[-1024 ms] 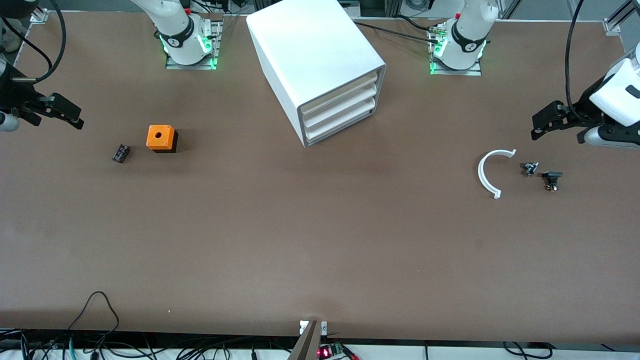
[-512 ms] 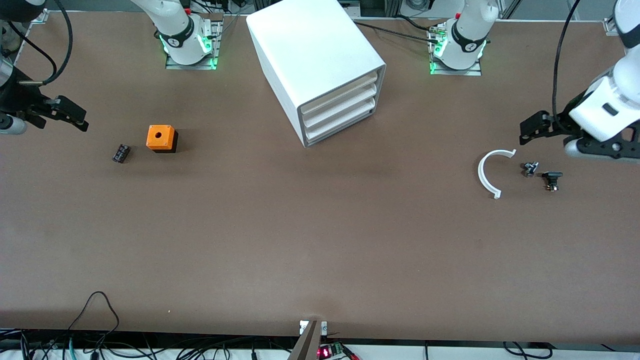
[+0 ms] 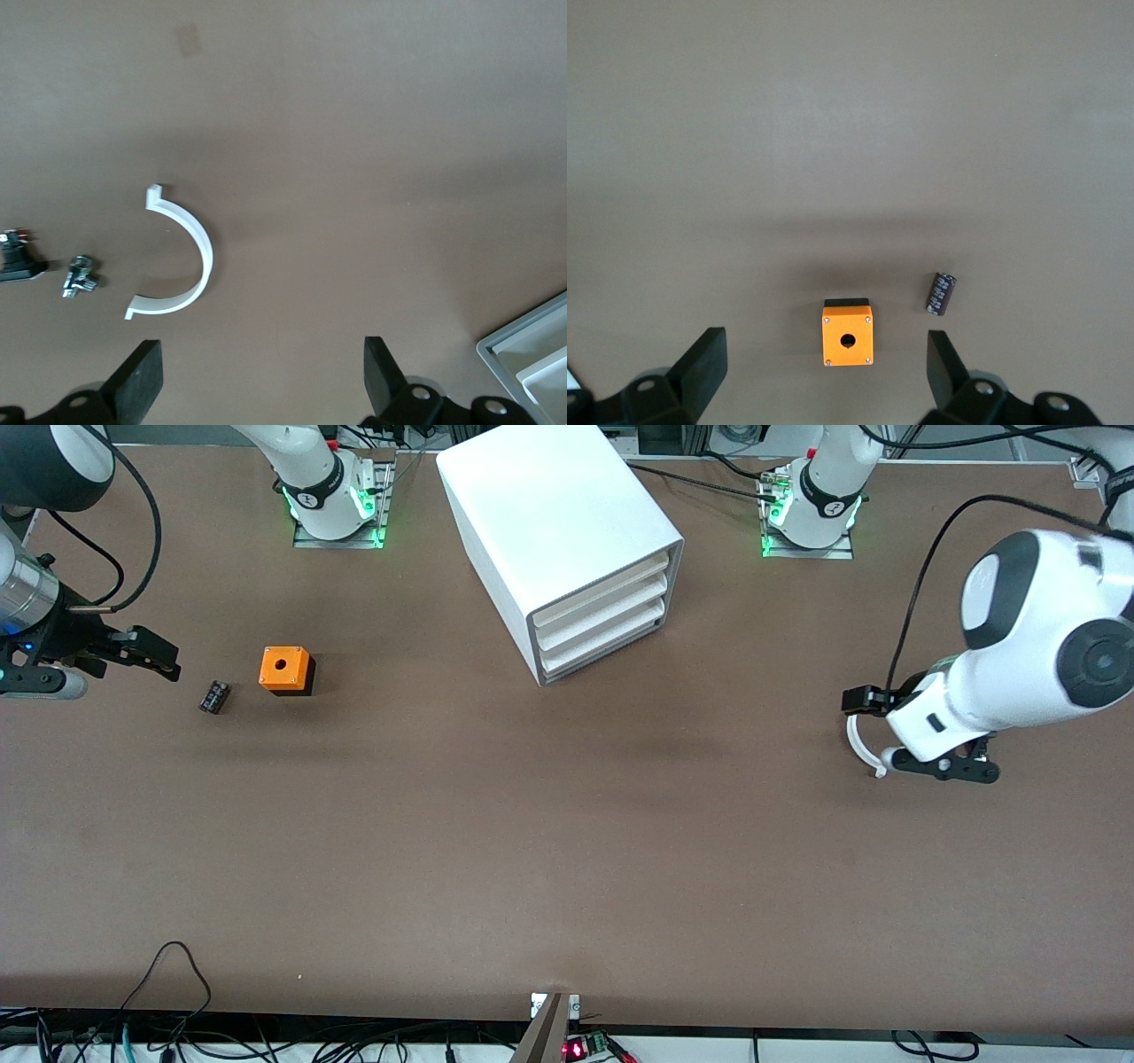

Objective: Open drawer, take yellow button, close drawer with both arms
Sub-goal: 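Reach the left gripper to the white cabinet's drawer front and grasp it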

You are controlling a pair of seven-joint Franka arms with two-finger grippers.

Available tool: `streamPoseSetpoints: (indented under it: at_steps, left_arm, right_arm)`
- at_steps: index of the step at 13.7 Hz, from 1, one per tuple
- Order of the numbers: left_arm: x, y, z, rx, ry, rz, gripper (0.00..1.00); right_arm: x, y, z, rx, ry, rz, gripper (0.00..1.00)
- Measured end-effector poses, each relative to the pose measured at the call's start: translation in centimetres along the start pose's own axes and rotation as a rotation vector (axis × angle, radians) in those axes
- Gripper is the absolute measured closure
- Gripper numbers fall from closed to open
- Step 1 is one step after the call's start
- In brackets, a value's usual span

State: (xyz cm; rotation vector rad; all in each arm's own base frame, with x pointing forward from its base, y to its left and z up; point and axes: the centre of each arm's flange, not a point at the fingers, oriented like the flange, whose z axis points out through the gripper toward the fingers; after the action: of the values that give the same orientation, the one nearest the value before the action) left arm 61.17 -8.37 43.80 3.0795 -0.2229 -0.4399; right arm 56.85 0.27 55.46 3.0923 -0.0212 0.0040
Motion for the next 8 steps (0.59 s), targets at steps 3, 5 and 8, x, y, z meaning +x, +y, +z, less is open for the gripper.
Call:
streamPoseSetpoints:
  at_steps: [3,5,8]
  left_arm:
    - [0.5,2.6,3.7,-0.200,-0.083,0.061,0.00]
    - [0.9,3.7,7.8,-0.376,-0.153,0.084,0.00]
    - [1.0,6.3,14.3,-0.643,-0.243,0.163,0.00]
  right_arm:
    - [0.0,-0.4,-0.1,0.000,0.002,-0.007,0.00]
    - [0.0,-0.9,-0.2,0.000,0.004,-0.015,0.00]
    - [0.0,-1.6,-0.4,0.000,0.007,-0.027,0.00]
